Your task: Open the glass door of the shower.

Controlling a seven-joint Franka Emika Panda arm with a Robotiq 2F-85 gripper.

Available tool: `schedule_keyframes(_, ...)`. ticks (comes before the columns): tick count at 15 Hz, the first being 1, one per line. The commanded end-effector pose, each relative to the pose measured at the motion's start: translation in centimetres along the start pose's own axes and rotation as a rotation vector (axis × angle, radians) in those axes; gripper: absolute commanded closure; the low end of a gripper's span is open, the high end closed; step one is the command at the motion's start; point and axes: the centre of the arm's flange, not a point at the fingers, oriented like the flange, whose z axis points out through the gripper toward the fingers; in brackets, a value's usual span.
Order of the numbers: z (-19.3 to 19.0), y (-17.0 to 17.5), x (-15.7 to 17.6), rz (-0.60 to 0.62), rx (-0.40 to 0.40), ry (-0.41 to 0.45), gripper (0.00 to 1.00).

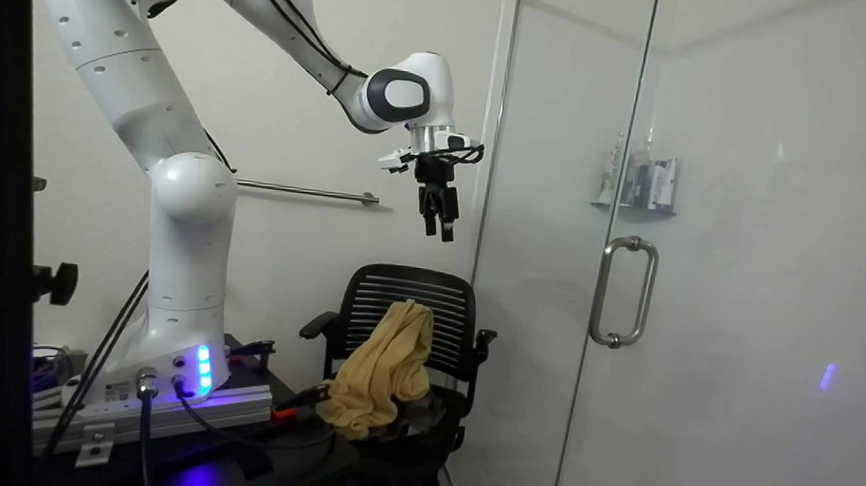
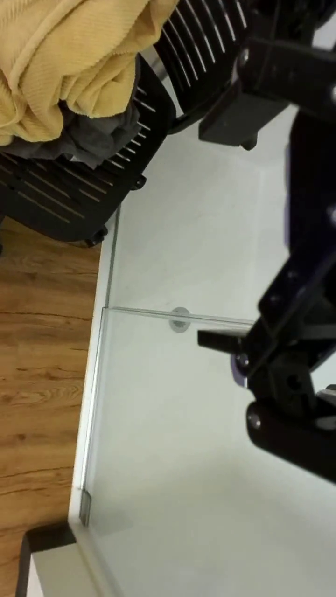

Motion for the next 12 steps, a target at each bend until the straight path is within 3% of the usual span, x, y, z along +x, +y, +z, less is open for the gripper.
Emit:
schedule_keyframes(1, 1.4, -0.5, -0.2, 0.01, -0.13, 0.149, 0.0)
schedule_keyframes(4, 3.9, 0.8, 0.4, 0.054, -0.244, 0.276, 0.0)
schedule_keyframes(6, 6.1, 4.0, 0.6, 0.134, -0.274, 0.302, 0.0)
schedule_keyframes(7, 7.1, 6.7, 0.7, 0.211, -0.239, 0.284, 0.0)
schedule_keyframes(8, 6.0, 9.8, -2.9, 0.263, -0.159, 0.259, 0.0)
schedule_keyframes(11, 7.3, 17.2, -6.2, 0.37, -0.016, 0.2, 0.0)
schedule_keyframes(12, 7.3, 13.1, -3.6, 0.355, -0.113, 0.216, 0.0)
